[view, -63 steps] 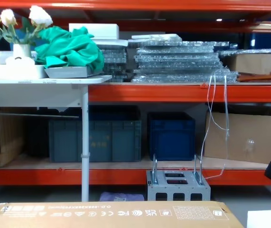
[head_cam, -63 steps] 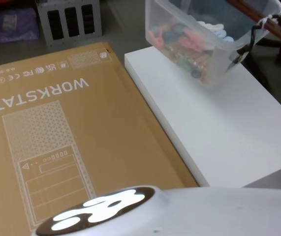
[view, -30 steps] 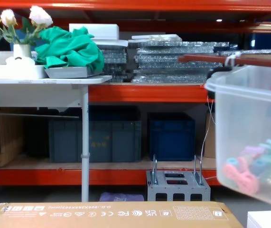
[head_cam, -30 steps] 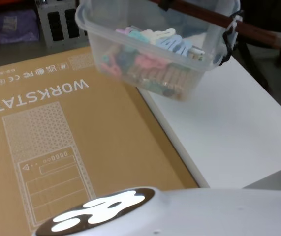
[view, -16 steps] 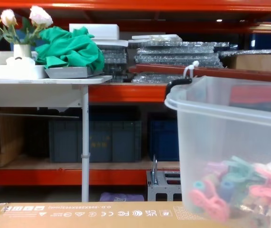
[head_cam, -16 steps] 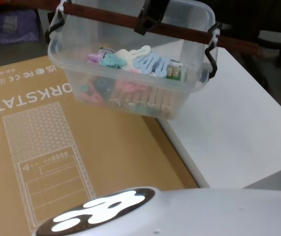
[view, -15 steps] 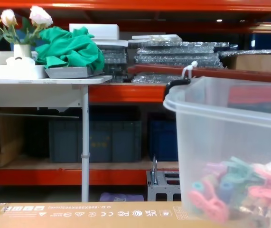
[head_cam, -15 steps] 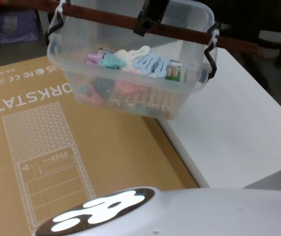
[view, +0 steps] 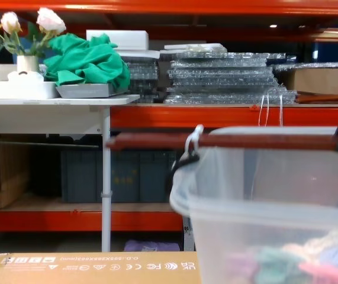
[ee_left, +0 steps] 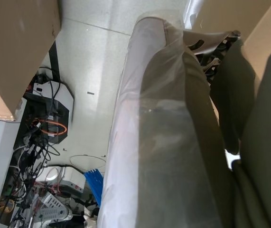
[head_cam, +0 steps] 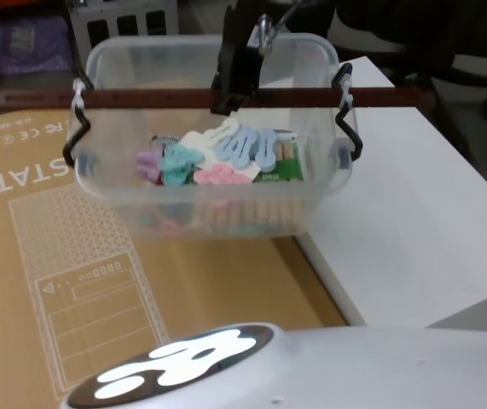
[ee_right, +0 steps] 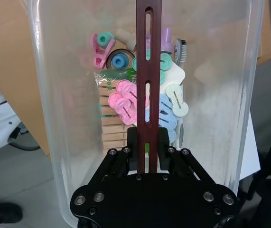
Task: Use one hand to grasp the basket and place it at the designated location.
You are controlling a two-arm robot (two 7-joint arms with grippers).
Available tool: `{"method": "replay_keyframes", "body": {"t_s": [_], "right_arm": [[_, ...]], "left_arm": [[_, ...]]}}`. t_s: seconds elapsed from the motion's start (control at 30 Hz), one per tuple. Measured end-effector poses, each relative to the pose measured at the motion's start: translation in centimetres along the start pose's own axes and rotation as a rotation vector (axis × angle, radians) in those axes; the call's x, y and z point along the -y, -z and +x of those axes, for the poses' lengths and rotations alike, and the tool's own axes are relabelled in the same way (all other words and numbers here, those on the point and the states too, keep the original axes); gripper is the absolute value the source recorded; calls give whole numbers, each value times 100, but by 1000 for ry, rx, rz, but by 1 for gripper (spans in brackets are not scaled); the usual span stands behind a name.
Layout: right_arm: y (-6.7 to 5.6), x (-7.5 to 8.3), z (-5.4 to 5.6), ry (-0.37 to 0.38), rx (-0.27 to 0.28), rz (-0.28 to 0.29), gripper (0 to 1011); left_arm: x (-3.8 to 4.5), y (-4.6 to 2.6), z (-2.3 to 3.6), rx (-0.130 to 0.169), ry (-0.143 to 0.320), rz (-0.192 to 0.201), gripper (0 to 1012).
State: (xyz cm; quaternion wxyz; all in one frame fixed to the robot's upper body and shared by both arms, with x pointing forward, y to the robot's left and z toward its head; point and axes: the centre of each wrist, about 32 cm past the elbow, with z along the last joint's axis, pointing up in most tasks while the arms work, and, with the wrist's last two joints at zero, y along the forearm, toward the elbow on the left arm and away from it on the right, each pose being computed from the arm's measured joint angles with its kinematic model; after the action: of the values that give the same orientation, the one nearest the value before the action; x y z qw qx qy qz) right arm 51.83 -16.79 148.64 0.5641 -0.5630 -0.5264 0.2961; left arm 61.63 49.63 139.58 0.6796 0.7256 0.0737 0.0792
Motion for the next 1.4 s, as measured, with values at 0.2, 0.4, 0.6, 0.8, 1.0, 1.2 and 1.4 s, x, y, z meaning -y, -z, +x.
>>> {"method": "replay_keyframes", "body": {"t_s": [0.2, 0.4, 0.6, 0.8, 1.0, 1.2, 1.4], "right_arm": [[-81, -89, 76, -8, 69, 20, 234], [-178, -164, 147, -5, 130, 43, 234], [-265, -219, 186, 7, 186, 67, 235], [-324, -263, 203, 16, 228, 83, 234], [-386, -353, 236, 18, 257, 97, 235], [-429, -452, 261, 24, 273, 104, 234], [-497, -544, 285, 27, 277, 89, 234]], "left_arm": [[0, 0, 0, 0, 0, 0, 0], [0, 0, 0, 0, 0, 0, 0], [0, 0, 0, 0, 0, 0, 0], [0, 0, 0, 0, 0, 0, 0], [0, 0, 0, 0, 0, 0, 0], [0, 0, 0, 0, 0, 0, 0], [0, 0, 0, 0, 0, 0, 0]]}}
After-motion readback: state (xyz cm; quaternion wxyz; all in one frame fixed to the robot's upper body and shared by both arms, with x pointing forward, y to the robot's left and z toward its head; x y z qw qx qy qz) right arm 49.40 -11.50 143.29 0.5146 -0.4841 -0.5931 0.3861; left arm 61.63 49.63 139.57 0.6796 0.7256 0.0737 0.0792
